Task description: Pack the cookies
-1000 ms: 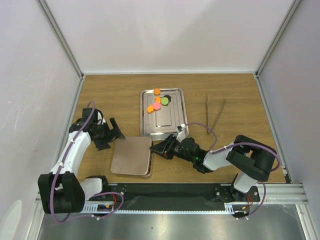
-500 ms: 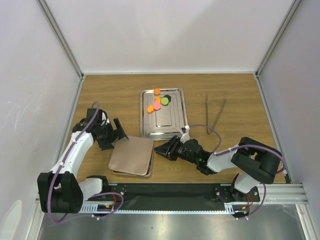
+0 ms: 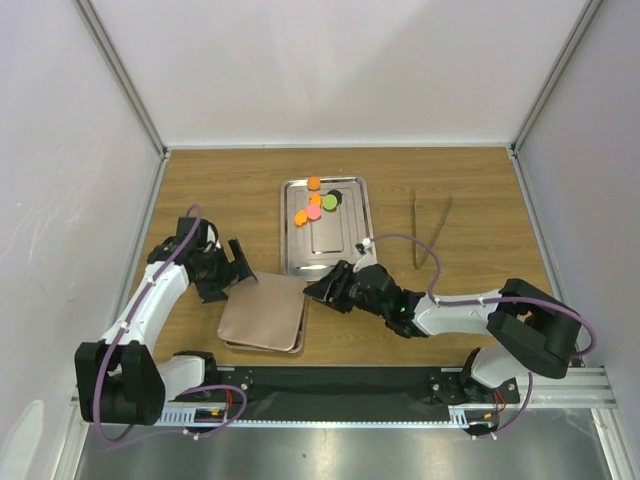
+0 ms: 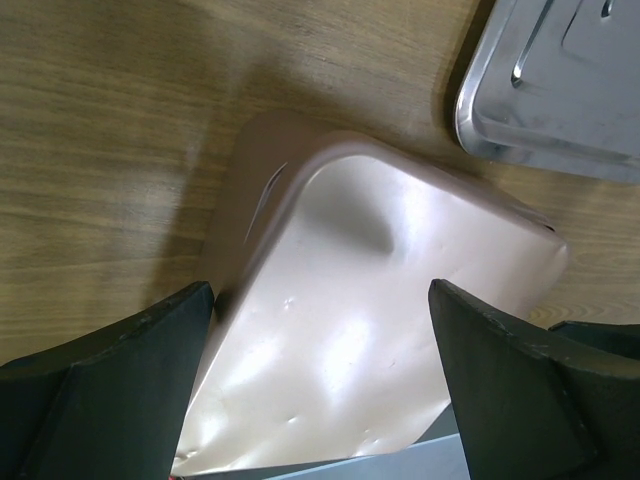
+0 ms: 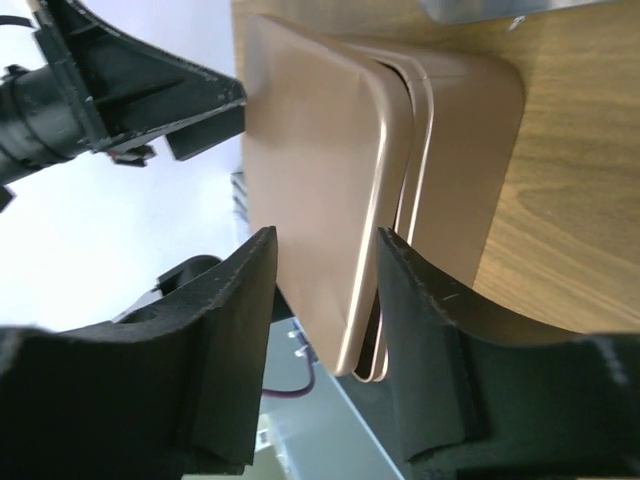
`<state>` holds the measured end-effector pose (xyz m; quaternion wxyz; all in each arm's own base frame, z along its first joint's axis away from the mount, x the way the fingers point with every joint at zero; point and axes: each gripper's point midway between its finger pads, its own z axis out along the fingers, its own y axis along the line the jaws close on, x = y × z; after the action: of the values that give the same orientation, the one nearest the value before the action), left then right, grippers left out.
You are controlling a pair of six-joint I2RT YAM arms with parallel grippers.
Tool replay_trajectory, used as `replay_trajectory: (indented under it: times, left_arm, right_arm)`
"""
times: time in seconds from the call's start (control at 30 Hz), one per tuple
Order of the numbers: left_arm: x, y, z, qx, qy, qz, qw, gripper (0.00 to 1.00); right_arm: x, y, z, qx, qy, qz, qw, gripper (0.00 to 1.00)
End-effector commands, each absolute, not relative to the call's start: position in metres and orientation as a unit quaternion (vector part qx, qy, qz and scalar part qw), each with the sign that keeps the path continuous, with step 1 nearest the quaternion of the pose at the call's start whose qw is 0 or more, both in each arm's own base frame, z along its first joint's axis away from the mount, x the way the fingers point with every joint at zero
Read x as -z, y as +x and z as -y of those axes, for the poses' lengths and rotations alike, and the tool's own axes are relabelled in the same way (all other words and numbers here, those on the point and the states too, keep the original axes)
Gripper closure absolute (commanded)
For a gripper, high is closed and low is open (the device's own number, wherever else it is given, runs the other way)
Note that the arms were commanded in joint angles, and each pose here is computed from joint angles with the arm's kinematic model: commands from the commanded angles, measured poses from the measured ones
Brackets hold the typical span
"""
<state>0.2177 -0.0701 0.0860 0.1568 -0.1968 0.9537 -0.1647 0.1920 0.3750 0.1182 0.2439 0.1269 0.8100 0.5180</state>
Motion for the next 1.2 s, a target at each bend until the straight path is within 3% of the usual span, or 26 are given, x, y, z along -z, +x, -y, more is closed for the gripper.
replay_trajectory:
  times: [0.0, 0.3, 0.67, 1.17]
  left_arm:
    - [-0.081, 0.209, 0.07, 0.157, -0.201, -0.957, 0.142, 0.05]
    - [-0.079, 0.194, 0.076, 0.16, -0.191, -0.96, 0.131, 0.05]
    - [-0.079, 0.179, 0.089, 0.169, -0.177, -0.962, 0.118, 0.05]
    - [-0.057, 0.165, 0.088, 0.15, -0.201, -0.964, 0.089, 0.06]
  right_arm:
    - [-0.12, 0.198, -0.381, -0.492, 0.106, -0.824, 0.261, 0.49]
    - [-0.105, 0.187, -0.397, -0.479, 0.079, -0.843, 0.233, 0.38]
    - [-0.097, 0.181, -0.405, -0.471, 0.067, -0.852, 0.22, 0.35]
    - [-0.076, 0.159, -0.398, -0.452, 0.043, -0.87, 0.193, 0.5]
